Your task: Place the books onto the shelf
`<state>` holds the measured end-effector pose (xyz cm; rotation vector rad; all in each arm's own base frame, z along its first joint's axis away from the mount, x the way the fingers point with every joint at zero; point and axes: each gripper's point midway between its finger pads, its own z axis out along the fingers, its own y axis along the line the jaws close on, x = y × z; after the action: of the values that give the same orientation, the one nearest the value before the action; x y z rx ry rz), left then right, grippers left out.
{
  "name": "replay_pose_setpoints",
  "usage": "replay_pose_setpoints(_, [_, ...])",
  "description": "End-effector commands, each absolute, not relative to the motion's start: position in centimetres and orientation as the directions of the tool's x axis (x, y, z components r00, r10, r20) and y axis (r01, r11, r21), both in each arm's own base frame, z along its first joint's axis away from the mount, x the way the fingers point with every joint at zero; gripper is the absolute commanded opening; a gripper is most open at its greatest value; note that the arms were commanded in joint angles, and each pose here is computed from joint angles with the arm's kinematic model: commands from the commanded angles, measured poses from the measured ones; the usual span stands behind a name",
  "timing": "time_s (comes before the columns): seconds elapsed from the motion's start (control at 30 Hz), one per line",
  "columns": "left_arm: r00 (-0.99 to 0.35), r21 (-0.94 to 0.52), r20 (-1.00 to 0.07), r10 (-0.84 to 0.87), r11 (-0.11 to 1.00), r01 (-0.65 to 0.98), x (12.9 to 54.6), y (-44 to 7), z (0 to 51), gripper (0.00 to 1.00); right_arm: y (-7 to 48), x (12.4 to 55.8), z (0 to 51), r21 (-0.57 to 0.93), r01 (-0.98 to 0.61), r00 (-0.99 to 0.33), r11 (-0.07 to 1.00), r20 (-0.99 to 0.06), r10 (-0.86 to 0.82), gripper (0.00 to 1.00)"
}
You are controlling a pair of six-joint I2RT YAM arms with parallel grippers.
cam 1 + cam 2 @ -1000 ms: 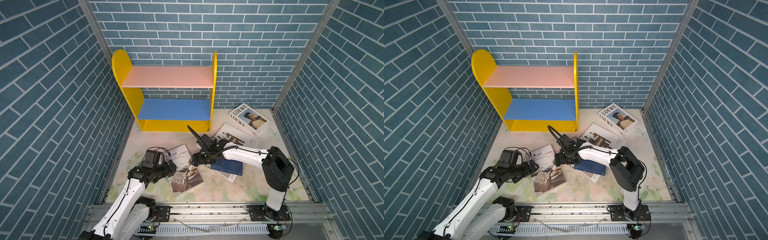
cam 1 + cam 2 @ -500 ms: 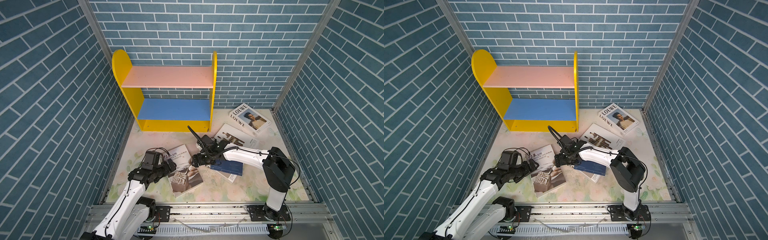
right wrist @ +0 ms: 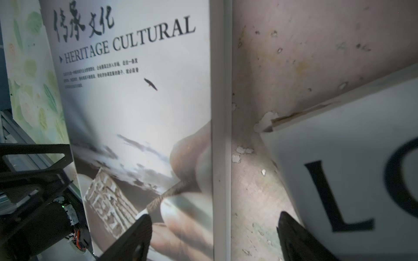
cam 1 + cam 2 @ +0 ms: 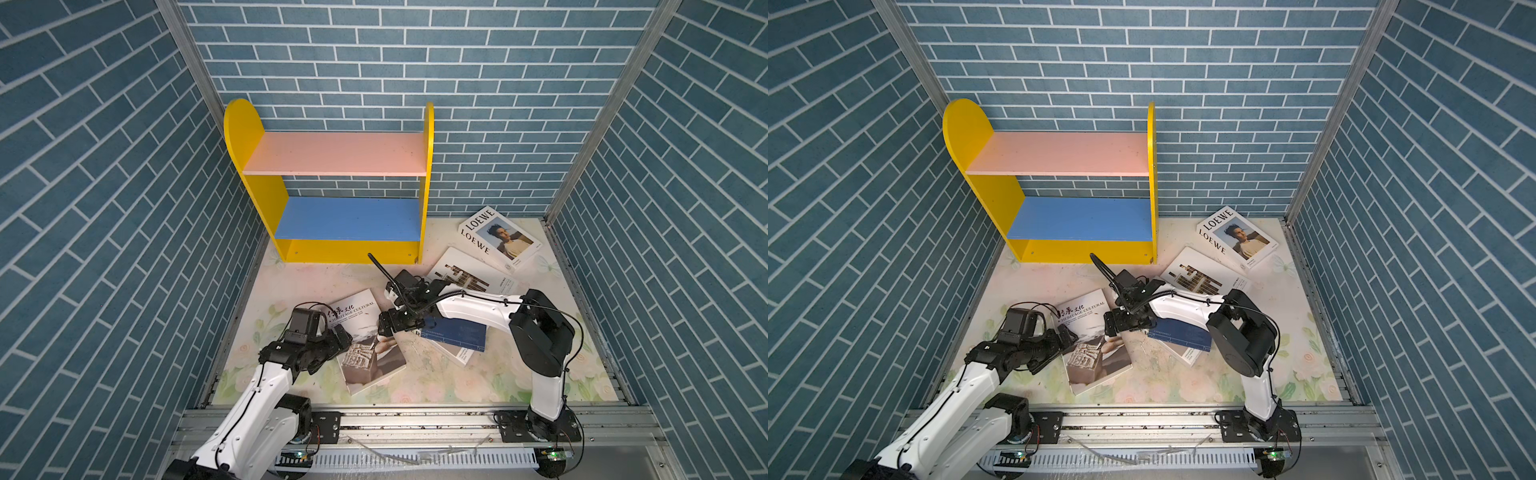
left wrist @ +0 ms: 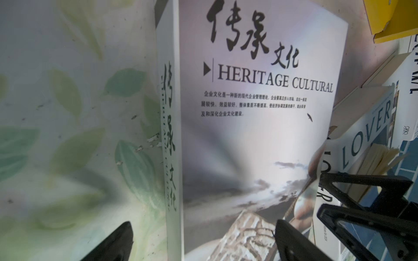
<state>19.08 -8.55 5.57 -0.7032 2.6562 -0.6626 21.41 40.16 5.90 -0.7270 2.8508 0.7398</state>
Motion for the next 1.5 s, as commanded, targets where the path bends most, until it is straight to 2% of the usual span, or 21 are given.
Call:
replay_pose_setpoints(0.0, [-0.828,-0.528,-0.153,-0.539,0.753,-0.393,19.2,-8.9,5.2,1.00,40.6,21.1,5.8,0.440,-0.504,-0.862,0.744,-0.200,-0.466,0.88])
replay_pose_setpoints(0.1, [-0.821,-0.541,-0.152,-0.550,0.742,-0.396,19.3,-9.0,5.1,0.99,40.3,20.8,5.5,0.437,-0.494,-0.867,0.752,-0.183,-0.464,0.87])
replay_pose_setpoints(0.3, [-0.825,-0.580,-0.138,-0.548,0.720,-0.381,19.6,-9.8,4.8,1.00,41.3,19.7,4.7,0.506,-0.494,-0.855,0.707,-0.134,-0.501,0.87])
replay_pose_setpoints(0.43, [-0.828,-0.633,-0.124,-0.547,0.686,-0.359,20.4,-10.8,5.2,1.00,42.9,19.4,5.6,0.572,-0.490,-0.847,0.657,-0.137,-0.513,0.86])
replay_pose_setpoints(0.77, [-0.816,-0.757,-0.149,-0.559,0.596,-0.270,22.6,-12.7,9.9,1.00,45.4,19.9,10.5,0.657,-0.501,-0.845,0.563,-0.230,-0.483,0.86])
replay_pose_setpoints(1.03, [-0.817,-0.836,-0.208,-0.537,0.532,-0.137,24.5,-14.2,16.9,1.00,46.4,20.5,14.8,0.688,-0.524,-0.838,0.503,-0.311,-0.448,0.86])
replay_pose_setpoints(1.23, [-0.832,-0.864,-0.194,-0.519,0.492,-0.106,25.6,-15.2,19.5,1.00,46.0,22.1,19.6,0.678,-0.563,-0.823,0.473,-0.407,-0.396,0.86])
replay_pose_setpoints(1.47, [-0.841,-0.900,-0.193,-0.505,0.432,-0.052,27.8,-16.7,21.7,1.00,44.5,24.0,22.5,0.675,-0.556,-0.831,0.485,-0.462,-0.310,0.86])
